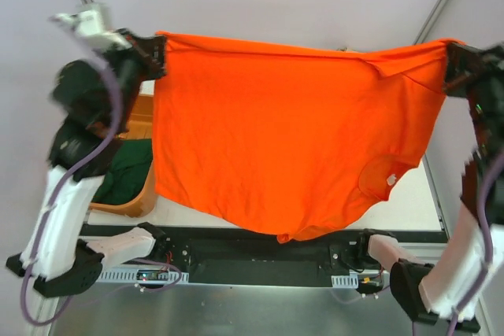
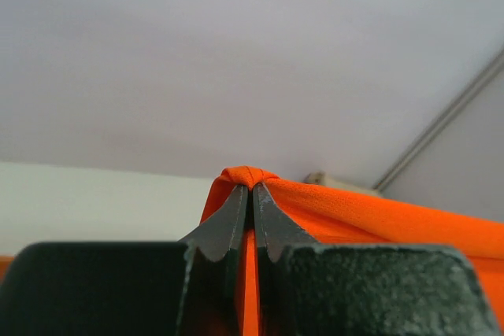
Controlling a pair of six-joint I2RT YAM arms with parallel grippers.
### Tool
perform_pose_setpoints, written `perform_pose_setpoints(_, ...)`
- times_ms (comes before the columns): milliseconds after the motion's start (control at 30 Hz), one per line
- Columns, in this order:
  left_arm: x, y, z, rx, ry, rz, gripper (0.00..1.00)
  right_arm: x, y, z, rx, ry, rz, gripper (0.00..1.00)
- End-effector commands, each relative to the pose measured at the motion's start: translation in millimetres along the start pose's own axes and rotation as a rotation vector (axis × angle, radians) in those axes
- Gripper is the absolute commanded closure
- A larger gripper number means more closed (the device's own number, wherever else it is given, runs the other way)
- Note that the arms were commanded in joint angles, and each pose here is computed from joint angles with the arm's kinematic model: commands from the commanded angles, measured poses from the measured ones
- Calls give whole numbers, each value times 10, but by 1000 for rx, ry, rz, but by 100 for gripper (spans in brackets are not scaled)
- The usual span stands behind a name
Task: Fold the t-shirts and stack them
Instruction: Flatten out the tshirt, then fold the flattened tshirt in 1/3 of the way
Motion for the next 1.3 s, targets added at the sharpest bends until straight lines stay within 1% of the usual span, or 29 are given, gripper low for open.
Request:
perform_pose_setpoints(0, 1496, -784, 517, -260, -52, 321, 100, 1294, -1054, -621, 112, -26, 340, 99)
perform_pose_setpoints(67, 2243, -951, 689, -289, 4, 486, 100, 1881, -1278, -773, 104, -46, 464, 99)
perform_pose_setpoints(100, 2614, -1021, 776, -308, 15, 569, 100, 2178, -1355, -892, 140, -53, 517, 99)
perform_pose_setpoints(167, 3196, -1174, 887, -333, 6, 688, 100, 2799, -1499, -1111, 194, -27, 634, 99)
perform_pose_setpoints(233, 3738, -1320, 962, -325, 7, 804, 100, 3360, -1601, -1216, 198, -49, 745, 99)
perform_pose_setpoints(300, 4289, -1418, 1111, -361, 23, 905, 100, 3866, -1692, -1313, 215, -57, 830, 99)
perform_pose_setpoints(333, 4501, -1433, 1176, -374, 42, 947, 100, 4068, -1726, -1362, 233, -53, 870, 99)
perform_pose_setpoints(400, 4790, -1464, 1289, -395, 65, 995, 100, 4486, -1733, -1500, 292, -44, 967, 99)
perform_pose_setpoints(500, 5103, -1477, 1426, -410, 93, 1049, 100, 4939, -1704, -1590, 329, -50, 1061, 99)
perform_pose_setpoints(600, 5254, -1484, 1487, -406, 101, 1076, 100, 5141, -1667, -1621, 346, -58, 1094, 99)
perform_pose_setpoints(700, 5283, -1512, 1533, -403, 94, 1080, 100, 5213, -1629, -1615, 351, -70, 1107, 99)
perform_pose_setpoints(900, 5137, -1493, 1527, -387, 91, 1065, 100, 5090, -1398, -1465, 346, -125, 1113, 99)
perform_pose_setpoints(1000, 5065, -1417, 1519, -385, 82, 1065, 100, 4965, -1174, -1406, 354, -142, 1113, 99)
perform_pose_setpoints(1100, 4971, -1329, 1509, -379, 69, 1062, 100, 4952, -871, -1288, 375, -166, 1131, 98)
perform_pose_setpoints(1267, 4796, -1190, 1428, -339, 69, 1050, 100, 4843, -479, -1240, 419, -170, 1106, 98)
Point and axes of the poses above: each gripper's point midway between its finger pads, its own y axis back along the fingers, its own z axis along the line the jaws close on, x = y × z, the point moved 1 cm from there along y, back along the fingers, and after that the axes turned 8 degrees about -y, right-handed, at the moved point
